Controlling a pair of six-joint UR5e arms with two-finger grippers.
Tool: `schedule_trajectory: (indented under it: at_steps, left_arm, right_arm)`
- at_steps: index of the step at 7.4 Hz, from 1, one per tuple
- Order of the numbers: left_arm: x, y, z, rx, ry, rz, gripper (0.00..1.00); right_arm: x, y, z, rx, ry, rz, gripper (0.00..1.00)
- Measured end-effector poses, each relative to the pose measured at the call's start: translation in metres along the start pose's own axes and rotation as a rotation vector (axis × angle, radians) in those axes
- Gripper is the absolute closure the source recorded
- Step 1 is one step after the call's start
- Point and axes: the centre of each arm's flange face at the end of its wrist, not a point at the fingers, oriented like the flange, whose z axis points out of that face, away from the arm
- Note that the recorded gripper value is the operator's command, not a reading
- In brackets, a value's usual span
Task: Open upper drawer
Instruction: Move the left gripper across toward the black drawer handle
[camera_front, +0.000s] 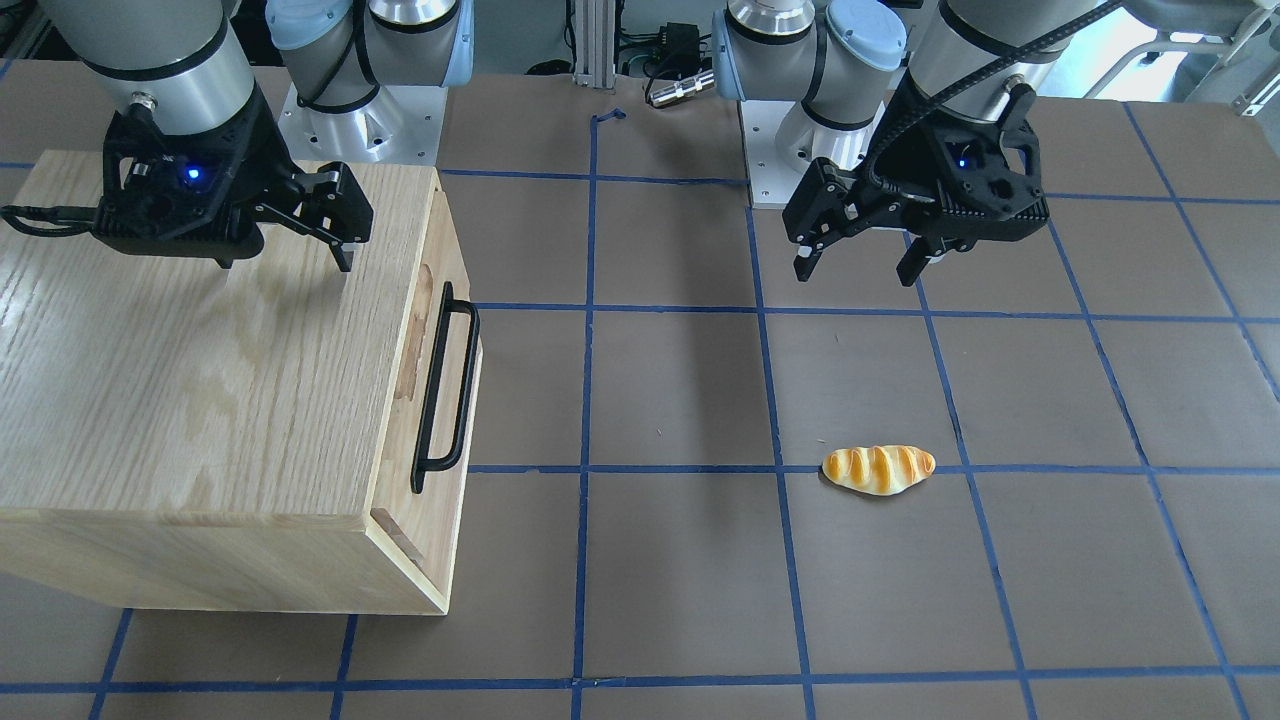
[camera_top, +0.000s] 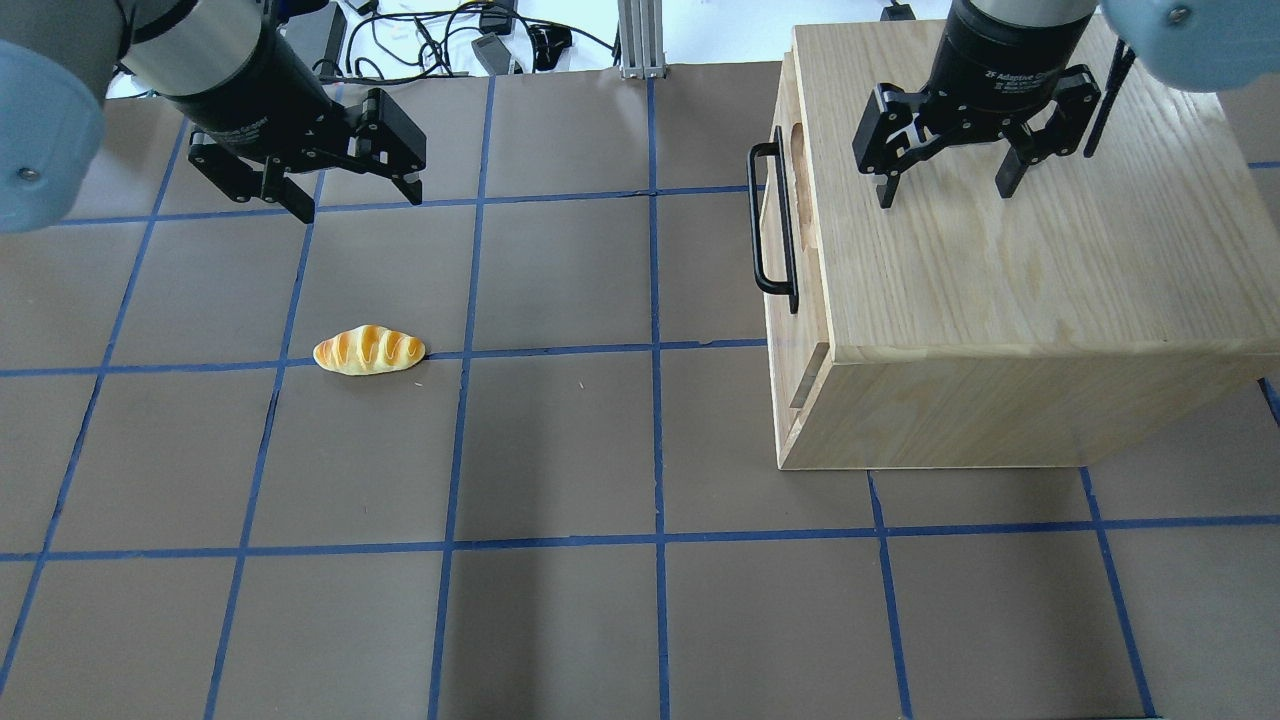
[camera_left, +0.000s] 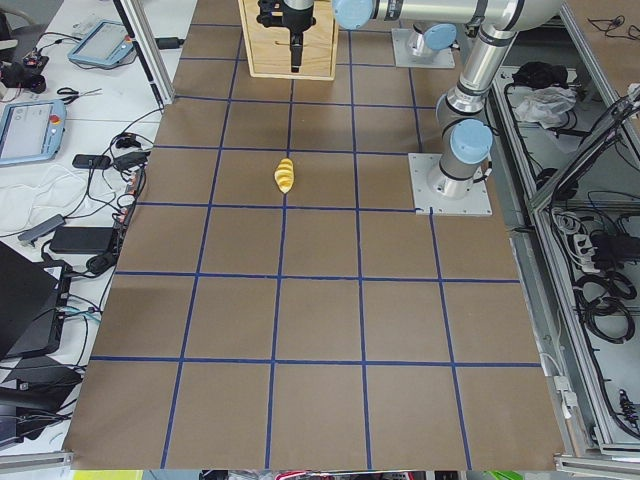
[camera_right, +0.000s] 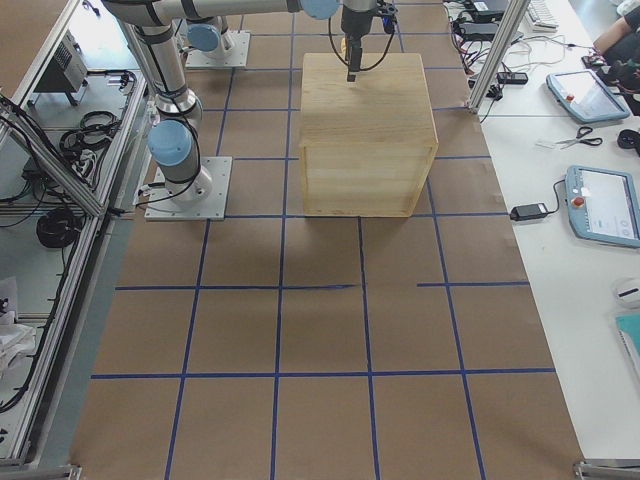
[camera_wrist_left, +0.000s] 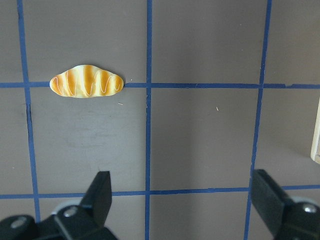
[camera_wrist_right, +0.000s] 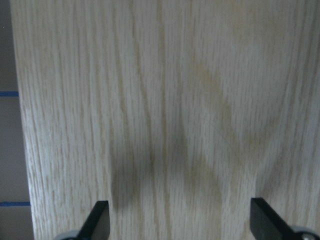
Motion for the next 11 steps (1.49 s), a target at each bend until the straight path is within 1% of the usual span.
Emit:
schedule_trajectory:
  at_steps: [3,7,9,11]
  left_arm:
    - [0.022,-0.009,0.006,0.024,0.014,-0.009,0.0]
    - [0.07,-0.018,0.021,0.024,0.031,-0.034,0.0]
    - [0.1,-0.022,0.029,0.022,0.083,-0.06,0.0]
    - [0.136,-0.023,0.049,0.03,0.124,-0.048,0.0]
  right_arm:
    - [0.0,0.0,0.0,0.0,0.0,-0.001,0.0]
    - [0.0,0.0,0.0,0.0,0.0,-0.001,0.0]
    - [0.0,0.0,0.0,-0.001,0.0,0.0,0.0]
    - [0.0,0.0,0.0,-0.001,0.0,0.0,0.0]
